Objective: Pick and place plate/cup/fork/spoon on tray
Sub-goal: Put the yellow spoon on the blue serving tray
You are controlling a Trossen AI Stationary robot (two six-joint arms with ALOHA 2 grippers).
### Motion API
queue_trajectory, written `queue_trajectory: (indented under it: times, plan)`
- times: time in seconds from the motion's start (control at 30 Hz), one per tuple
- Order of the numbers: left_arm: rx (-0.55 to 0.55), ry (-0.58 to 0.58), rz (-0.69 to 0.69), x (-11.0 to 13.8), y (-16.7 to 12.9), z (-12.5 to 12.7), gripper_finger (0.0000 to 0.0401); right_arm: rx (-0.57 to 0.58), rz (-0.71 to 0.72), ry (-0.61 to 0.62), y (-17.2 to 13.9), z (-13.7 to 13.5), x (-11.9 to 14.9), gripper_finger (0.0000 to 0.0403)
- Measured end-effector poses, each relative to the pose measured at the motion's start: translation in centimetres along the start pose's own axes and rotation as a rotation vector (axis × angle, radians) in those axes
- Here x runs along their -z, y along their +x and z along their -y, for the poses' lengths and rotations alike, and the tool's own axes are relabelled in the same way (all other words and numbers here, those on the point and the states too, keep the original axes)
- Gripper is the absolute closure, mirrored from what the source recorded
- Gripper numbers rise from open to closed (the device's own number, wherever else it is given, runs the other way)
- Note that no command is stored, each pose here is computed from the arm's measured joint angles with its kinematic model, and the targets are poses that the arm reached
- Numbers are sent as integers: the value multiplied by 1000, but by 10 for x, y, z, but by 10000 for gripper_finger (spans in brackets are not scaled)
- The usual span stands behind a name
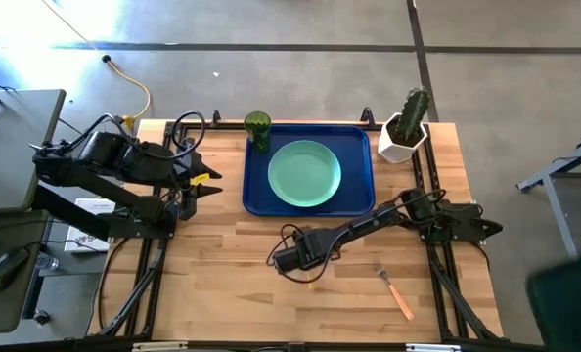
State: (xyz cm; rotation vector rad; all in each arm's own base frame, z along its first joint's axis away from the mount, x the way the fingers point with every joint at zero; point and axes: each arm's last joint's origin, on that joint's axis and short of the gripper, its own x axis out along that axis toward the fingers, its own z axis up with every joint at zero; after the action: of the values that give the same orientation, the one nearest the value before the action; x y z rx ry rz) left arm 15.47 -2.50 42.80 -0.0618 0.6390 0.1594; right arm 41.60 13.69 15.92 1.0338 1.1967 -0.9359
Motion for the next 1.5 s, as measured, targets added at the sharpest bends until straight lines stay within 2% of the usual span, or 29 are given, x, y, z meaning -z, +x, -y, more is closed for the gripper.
queue_trajectory:
  times: [0.4, 0.53, 0.63, 0.9, 1.07, 1.3, 1.5]
  plan:
    - [0, -16, 0, 0, 0, 0, 254, 9, -4, 14, -5, -1, -2, 401]
    - [0, -16, 0, 0, 0, 0, 254, 29, -53, 28, -6, 1, -1, 397]
    - [0, -16, 0, 0, 0, 0, 254, 37, -55, 28, -6, 2, -1, 373]
    - [0, -16, 0, 0, 0, 0, 254, 20, -51, 22, -5, 2, -1, 271]
    - [0, -19, 0, 0, 0, 0, 254, 7, -65, 22, 5, 4, 0, 237]
    - [0, -43, 1, 0, 0, 0, 254, 23, -66, 8, 9, 5, -1, 234]
    - [1, -44, 3, 0, 0, 0, 254, 39, -104, -8, 16, 4, -1, 259]
